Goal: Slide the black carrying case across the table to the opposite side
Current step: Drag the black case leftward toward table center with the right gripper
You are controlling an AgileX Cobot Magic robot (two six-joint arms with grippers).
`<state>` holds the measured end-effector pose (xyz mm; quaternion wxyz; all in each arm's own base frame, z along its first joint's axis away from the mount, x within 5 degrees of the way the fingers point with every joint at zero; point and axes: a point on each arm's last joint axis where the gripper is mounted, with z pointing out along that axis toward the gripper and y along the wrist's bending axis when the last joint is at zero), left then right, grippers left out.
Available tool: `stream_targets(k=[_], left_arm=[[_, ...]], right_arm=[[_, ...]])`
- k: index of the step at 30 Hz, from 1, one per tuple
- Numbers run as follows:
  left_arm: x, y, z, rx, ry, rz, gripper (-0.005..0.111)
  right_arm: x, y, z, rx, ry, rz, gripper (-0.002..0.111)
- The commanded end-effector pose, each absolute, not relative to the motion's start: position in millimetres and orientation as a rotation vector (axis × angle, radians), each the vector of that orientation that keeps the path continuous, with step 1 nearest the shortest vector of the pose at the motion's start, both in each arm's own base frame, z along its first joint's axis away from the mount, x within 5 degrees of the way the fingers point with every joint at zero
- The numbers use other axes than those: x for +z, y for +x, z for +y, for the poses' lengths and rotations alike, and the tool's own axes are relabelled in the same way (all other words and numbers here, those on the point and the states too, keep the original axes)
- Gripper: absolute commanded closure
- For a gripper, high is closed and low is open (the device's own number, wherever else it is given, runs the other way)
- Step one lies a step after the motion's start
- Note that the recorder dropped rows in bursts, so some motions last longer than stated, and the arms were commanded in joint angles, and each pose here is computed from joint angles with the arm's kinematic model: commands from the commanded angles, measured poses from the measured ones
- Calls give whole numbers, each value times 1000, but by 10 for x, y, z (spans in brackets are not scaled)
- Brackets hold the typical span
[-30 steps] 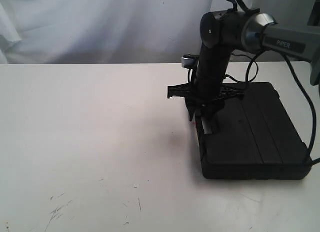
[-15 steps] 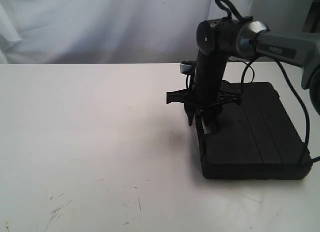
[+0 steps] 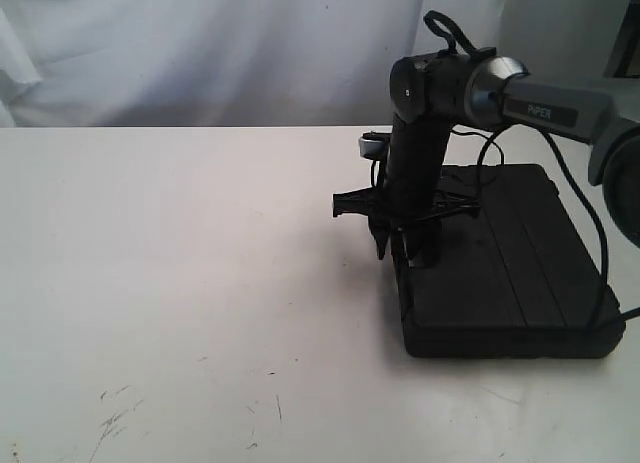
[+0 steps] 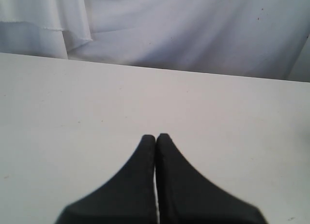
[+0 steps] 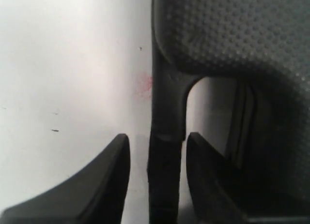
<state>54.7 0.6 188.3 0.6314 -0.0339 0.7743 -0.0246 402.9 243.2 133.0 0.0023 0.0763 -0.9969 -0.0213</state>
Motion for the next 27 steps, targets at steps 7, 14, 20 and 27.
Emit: stream_targets(k=[7,14,20,27], left_arm=[[1874,547,3,-63,-76,1767,107],[1874,547,3,-64,-77,1767,107],[1874,547,3,-64,-77,1767,107],[1874,547,3,-62,-76,1767,107]], right_arm=[[1381,3953,2529,-182,191,-3074,108],[1384,3793,2842,-235,256,-3099,108],[1413,3672,3110,-353,229,-3119,108],[1429,3584,3310,-429,179,-3158,108]])
